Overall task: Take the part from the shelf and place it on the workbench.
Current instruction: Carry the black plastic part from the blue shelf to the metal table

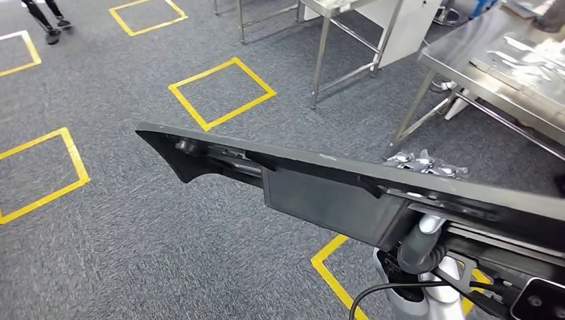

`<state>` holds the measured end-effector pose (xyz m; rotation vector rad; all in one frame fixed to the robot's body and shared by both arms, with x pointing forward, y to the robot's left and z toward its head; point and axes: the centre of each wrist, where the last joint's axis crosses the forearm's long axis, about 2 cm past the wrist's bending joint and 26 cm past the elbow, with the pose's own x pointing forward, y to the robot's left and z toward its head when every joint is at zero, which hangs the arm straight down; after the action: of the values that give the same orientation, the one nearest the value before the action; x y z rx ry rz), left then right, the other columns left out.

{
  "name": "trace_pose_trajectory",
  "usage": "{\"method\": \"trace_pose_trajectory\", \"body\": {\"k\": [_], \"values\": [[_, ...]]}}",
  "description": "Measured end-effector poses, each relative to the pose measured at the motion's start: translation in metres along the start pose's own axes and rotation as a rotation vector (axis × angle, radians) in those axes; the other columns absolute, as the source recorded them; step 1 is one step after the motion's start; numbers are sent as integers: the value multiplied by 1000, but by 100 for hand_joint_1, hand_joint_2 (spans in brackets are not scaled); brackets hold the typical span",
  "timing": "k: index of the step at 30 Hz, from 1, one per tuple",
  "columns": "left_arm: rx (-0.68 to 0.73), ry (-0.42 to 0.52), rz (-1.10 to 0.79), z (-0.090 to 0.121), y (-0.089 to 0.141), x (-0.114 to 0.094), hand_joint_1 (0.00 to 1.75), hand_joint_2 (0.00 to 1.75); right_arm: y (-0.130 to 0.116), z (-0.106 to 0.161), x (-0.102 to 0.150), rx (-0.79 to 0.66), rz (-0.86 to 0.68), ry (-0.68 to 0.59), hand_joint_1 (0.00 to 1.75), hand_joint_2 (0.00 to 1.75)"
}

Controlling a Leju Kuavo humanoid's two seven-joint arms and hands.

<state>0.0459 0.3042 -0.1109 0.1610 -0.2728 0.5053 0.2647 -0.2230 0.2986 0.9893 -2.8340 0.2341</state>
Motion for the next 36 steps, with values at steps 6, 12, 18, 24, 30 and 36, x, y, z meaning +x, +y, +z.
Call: {"method": "trace_pose_trajectory", "body": {"k": [6, 12, 18, 24, 30, 36], "values": [[-11, -5, 7, 0, 0, 1, 0, 175, 4, -6, -3, 10, -28, -10, 175, 175], [-21, -1, -3, 0, 1, -1, 0, 175, 7, -6, -4, 14, -39, 0, 175, 175], [-28, -4, -6, 0, 0, 0, 0, 175, 6, -5, -3, 14, -39, 4, 175, 175], [-37, -2, -5, 0, 0, -1, 0, 175, 3, -2, -3, 11, -39, 9, 175, 175], [-51, -9, -6, 0, -2, 1, 0, 175, 1, 0, -4, 9, -36, 11, 175, 175], [-60, -14, -9, 0, -5, 2, 0, 175, -3, 2, -3, 7, -26, 16, 175, 175]]}}
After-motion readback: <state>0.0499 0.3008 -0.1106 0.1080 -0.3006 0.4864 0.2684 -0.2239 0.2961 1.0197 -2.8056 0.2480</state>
